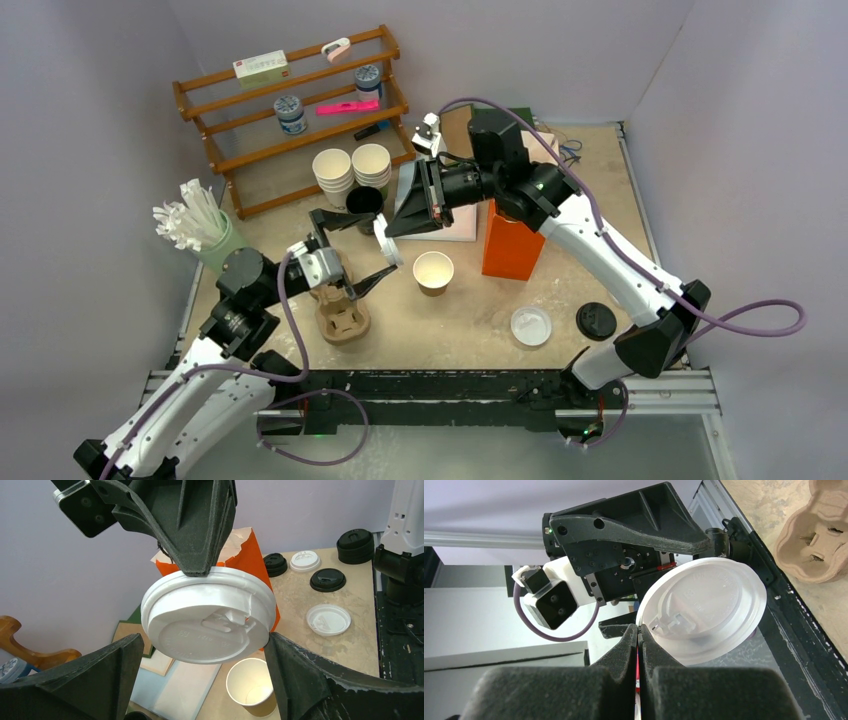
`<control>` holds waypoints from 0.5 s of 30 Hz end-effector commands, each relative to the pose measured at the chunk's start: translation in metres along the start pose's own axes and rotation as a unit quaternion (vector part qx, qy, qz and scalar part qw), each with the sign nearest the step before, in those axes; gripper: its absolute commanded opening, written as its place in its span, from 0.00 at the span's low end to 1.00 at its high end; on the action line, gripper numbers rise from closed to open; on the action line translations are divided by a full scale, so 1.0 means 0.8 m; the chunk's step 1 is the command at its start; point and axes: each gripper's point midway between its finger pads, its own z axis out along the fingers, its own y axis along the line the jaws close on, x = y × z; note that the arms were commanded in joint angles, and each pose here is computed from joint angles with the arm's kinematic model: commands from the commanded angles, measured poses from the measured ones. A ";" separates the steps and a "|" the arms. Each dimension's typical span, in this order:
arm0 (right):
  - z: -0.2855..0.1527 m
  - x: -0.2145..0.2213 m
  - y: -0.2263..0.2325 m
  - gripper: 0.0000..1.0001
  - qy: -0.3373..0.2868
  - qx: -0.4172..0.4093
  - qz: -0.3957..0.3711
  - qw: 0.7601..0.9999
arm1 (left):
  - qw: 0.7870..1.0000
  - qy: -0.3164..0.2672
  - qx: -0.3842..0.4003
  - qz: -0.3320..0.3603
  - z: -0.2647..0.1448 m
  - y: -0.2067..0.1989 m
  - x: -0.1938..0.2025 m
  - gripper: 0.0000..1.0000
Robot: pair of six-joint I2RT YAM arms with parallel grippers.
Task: Pack the takeout coffee
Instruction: Close the cup lid on the coffee cup.
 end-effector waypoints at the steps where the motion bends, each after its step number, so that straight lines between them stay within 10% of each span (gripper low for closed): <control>1: -0.006 0.005 0.011 0.00 0.008 -0.020 -0.009 1.000 | 0.998 -0.045 -0.011 0.048 0.002 0.015 -0.045 0.96; 15: -0.008 0.000 0.015 0.00 0.001 -0.032 -0.002 0.999 | 0.998 -0.034 0.026 0.048 0.004 0.000 -0.035 0.97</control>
